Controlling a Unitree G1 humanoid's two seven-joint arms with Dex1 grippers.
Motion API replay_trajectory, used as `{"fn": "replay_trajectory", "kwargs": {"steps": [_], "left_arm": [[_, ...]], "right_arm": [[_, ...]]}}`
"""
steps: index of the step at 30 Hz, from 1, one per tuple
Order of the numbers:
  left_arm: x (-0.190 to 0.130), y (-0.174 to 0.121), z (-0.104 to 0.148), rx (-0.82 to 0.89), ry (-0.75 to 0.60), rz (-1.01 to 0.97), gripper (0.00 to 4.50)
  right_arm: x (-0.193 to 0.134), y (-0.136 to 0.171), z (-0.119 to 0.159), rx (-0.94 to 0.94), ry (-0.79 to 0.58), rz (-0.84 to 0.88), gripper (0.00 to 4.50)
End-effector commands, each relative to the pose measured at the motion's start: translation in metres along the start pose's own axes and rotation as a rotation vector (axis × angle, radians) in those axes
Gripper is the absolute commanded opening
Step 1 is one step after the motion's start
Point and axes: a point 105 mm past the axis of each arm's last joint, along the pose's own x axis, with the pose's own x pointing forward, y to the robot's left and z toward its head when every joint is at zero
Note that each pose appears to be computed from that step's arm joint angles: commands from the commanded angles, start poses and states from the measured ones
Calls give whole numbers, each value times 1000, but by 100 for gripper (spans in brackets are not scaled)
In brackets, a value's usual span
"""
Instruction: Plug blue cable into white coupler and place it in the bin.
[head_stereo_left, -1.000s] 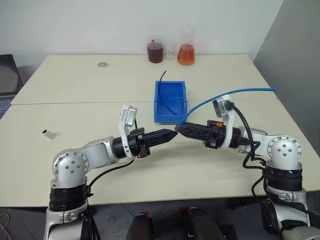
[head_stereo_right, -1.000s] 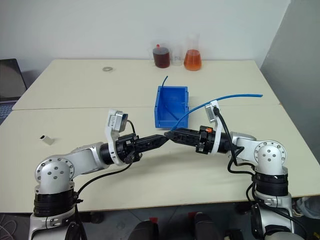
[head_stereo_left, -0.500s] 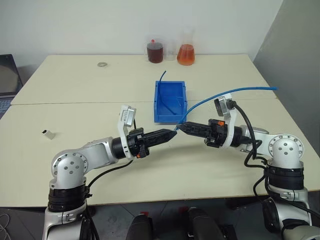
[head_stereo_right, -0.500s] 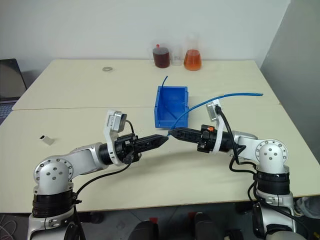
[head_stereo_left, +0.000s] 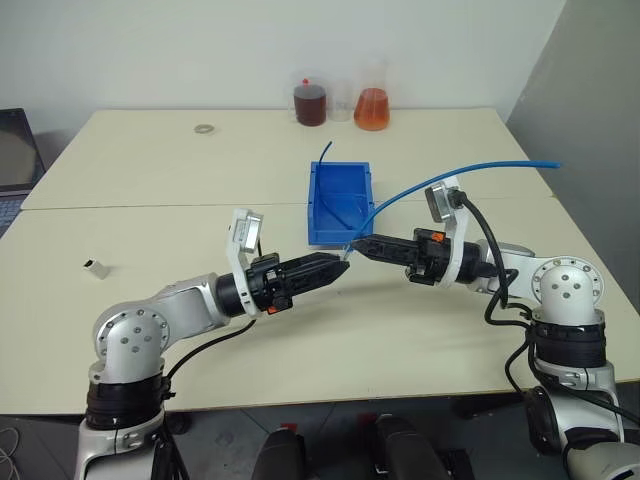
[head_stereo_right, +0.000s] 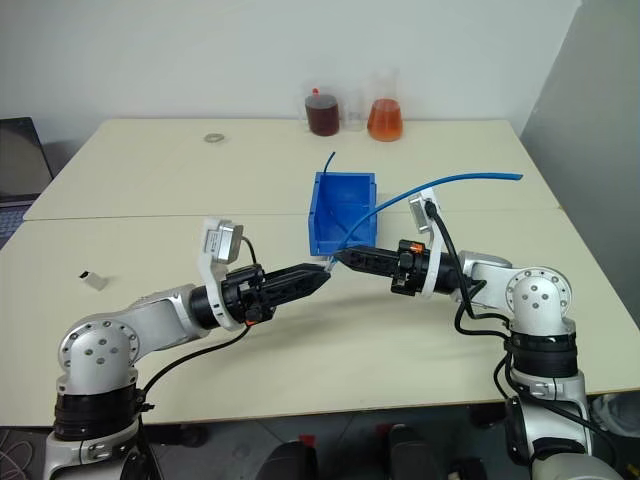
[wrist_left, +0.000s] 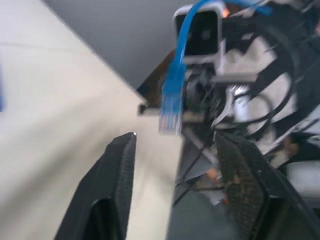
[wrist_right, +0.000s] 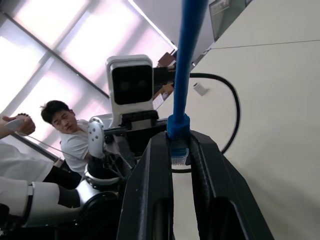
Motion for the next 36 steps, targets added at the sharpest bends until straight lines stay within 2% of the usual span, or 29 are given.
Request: {"fn": "replay_trajectory", "kwargs": {"steps": [1, 3, 5, 6, 10, 13, 19, 22, 26, 36], "left_arm": [[-19, 17, 2, 186, 9, 201, 358], [-31, 44, -1, 268, 3, 428, 410], [-44, 68, 0, 328, -14, 653, 444], [-47, 74, 0, 345, -22, 713, 444], [-112, 120, 12, 320, -209, 1350, 444], [-146, 126, 8, 237, -313, 1598, 444], [-172, 140, 6, 146, -408, 1790, 444], [-190, 148, 15, 115, -454, 1888, 444], [-199, 156, 26, 121, -488, 1930, 444], [-204, 178, 28, 33, -546, 1961, 444]], "right_arm": [[-1, 3, 16, -58, -28, 16, 23], [-2, 1, 19, -62, -31, 17, 23], [-2, 0, 19, -66, -26, 20, 23], [-2, -1, 19, -68, -23, 23, 23], [4, -4, 17, -71, 2, 45, 23], [9, -4, 17, -72, 10, 62, 23], [18, -9, 16, -76, 18, 80, 23], [19, -9, 16, -79, 21, 85, 23], [19, -11, 17, -89, 17, 82, 23], [12, -11, 19, -103, 17, 59, 23]]}}
